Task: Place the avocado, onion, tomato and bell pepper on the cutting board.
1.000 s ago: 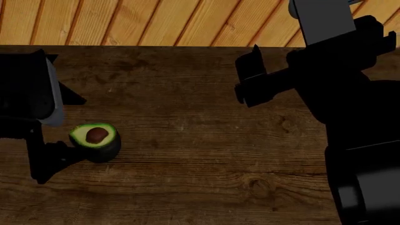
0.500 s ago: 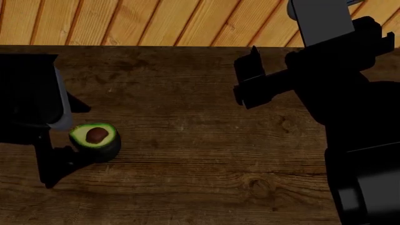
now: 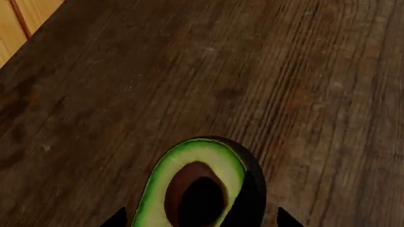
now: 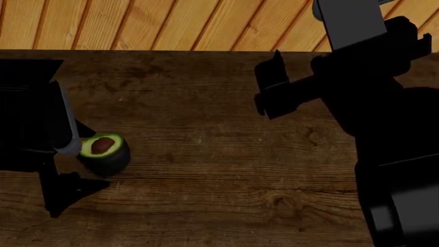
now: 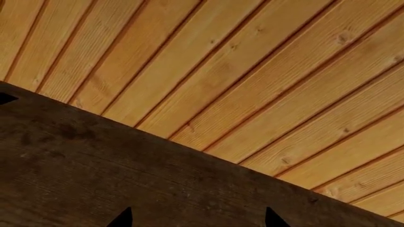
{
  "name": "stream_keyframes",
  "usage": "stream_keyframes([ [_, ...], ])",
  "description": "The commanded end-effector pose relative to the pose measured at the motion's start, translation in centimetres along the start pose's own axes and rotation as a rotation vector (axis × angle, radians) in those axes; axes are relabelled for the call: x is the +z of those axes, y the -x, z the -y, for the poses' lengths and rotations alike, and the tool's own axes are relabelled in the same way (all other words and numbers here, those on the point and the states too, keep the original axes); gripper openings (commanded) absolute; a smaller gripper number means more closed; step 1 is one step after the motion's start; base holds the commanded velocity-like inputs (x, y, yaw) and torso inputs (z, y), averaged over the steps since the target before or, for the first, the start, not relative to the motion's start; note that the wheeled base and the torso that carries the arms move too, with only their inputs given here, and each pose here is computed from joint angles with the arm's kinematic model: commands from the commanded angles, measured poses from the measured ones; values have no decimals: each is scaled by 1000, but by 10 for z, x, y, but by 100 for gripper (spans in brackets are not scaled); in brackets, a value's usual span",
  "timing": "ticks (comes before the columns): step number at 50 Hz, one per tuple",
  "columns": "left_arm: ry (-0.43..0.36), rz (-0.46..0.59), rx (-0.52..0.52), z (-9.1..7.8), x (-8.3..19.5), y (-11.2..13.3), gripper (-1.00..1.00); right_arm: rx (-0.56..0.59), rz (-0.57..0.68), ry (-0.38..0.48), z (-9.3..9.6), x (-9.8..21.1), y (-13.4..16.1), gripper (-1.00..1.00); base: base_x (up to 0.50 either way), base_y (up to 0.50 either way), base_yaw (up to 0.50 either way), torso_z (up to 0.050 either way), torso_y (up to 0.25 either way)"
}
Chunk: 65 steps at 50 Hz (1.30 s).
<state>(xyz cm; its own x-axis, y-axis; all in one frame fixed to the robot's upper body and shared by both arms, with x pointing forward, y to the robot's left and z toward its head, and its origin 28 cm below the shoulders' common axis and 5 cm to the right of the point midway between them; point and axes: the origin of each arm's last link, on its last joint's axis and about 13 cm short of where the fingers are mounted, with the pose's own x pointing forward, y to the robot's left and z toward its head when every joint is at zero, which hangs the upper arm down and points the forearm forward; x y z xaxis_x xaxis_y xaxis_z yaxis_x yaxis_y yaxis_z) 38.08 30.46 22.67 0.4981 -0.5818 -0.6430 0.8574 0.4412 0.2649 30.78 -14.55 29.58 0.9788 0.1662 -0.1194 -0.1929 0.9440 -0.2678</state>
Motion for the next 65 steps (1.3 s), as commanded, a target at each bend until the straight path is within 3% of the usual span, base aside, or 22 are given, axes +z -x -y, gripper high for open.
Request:
stream_keyframes([
  [1,28,-18,0,2,-9,-3,-100,1,-1,-3,-1,-2,1,100,0,0,0,0,0],
  [9,28,15,28,3,-2,3,-100,0,1,-8,-2,-4,3,100,0,0,0,0,0],
  [15,4,93,188,5,8,11,-100,-7,5,-13,-1,-4,7,100,0,0,0,0,0],
  [20,52,187,260,10,13,22,-100,-10,11,-16,0,-5,10,100,0,0,0,0,0],
  [27,65,274,306,30,21,38,-100,-16,17,-17,0,-4,14,100,0,0,0,0,0],
  [36,178,420,450,48,41,60,-100,-22,26,-18,3,-2,19,100,0,0,0,0,0],
  [45,216,484,468,76,44,76,-100,-30,32,-13,5,-1,23,100,0,0,0,0,1],
  [48,290,512,511,85,50,82,-100,-34,29,-9,6,-1,27,100,0,0,0,0,0],
  [53,339,547,551,96,56,93,-100,-16,36,16,2,3,35,100,0,0,0,0,0],
  [59,338,603,603,105,59,106,-100,-2,19,55,-1,5,48,100,0,0,0,0,2],
  [65,403,636,676,99,63,109,-100,4,-15,119,-3,12,65,100,0,0,0,0,0],
])
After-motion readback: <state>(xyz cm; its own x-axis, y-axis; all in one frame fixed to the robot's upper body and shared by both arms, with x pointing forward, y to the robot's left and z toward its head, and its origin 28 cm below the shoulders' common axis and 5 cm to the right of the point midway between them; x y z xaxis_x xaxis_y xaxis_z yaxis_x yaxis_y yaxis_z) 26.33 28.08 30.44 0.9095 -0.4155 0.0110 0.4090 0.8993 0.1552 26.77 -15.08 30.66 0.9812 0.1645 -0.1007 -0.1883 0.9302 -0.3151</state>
